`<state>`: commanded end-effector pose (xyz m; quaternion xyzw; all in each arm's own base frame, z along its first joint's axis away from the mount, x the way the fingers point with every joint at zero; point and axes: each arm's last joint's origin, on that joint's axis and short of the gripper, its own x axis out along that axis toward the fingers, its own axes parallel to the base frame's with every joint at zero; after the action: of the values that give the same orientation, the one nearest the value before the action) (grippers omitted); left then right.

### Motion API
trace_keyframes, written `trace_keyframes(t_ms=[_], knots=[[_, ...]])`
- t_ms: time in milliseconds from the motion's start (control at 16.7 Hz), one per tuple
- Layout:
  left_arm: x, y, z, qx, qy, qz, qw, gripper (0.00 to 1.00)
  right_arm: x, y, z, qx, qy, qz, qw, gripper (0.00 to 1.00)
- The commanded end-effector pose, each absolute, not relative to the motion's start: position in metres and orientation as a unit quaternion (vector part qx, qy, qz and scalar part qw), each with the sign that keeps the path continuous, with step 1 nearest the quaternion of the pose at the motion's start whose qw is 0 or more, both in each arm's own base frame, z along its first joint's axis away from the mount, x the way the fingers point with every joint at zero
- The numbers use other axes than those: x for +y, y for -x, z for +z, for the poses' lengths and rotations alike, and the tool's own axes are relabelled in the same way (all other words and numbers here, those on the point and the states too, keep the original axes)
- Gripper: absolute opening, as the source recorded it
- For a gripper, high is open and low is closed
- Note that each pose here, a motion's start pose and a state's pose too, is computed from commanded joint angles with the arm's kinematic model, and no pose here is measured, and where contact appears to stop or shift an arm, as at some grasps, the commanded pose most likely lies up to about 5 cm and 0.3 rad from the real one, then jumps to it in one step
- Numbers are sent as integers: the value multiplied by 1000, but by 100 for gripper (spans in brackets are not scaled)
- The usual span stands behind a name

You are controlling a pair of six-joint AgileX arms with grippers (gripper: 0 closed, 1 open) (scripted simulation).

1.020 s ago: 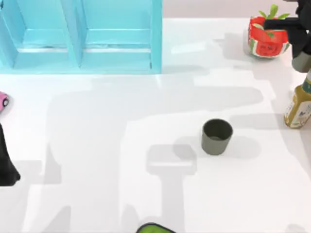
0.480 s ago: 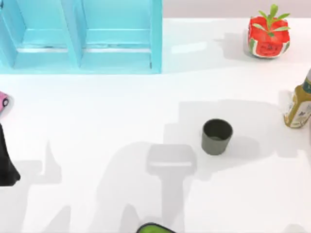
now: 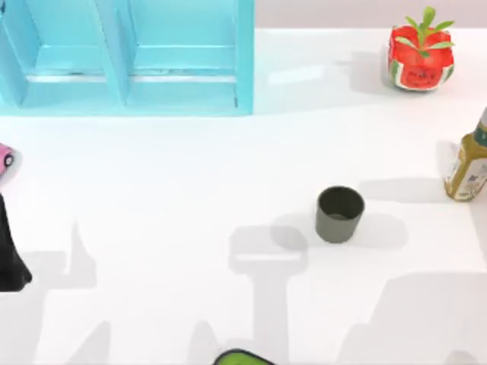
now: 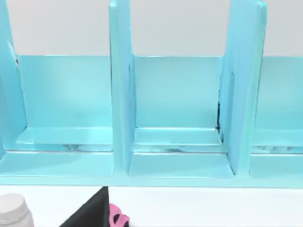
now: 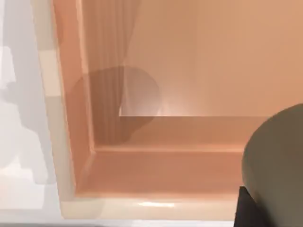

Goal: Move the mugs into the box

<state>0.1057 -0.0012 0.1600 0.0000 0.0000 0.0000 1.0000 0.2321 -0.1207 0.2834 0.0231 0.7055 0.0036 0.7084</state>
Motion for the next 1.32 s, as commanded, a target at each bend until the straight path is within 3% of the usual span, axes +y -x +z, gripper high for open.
trace_keyframes(t_ms=[420, 900, 1200, 1320], knots=[[-1, -106, 160, 0, 0, 0, 1000, 100, -120, -222, 281, 714, -18, 12, 700, 0], [-1, -106, 160, 0, 0, 0, 1000, 100, -126, -220, 223, 712, -18, 10, 702, 0], [-1, -106, 160, 0, 0, 0, 1000, 100, -127, -219, 217, 714, -19, 11, 700, 0], [-1, -106, 160, 0, 0, 0, 1000, 100, -127, -219, 217, 714, -19, 11, 700, 15]])
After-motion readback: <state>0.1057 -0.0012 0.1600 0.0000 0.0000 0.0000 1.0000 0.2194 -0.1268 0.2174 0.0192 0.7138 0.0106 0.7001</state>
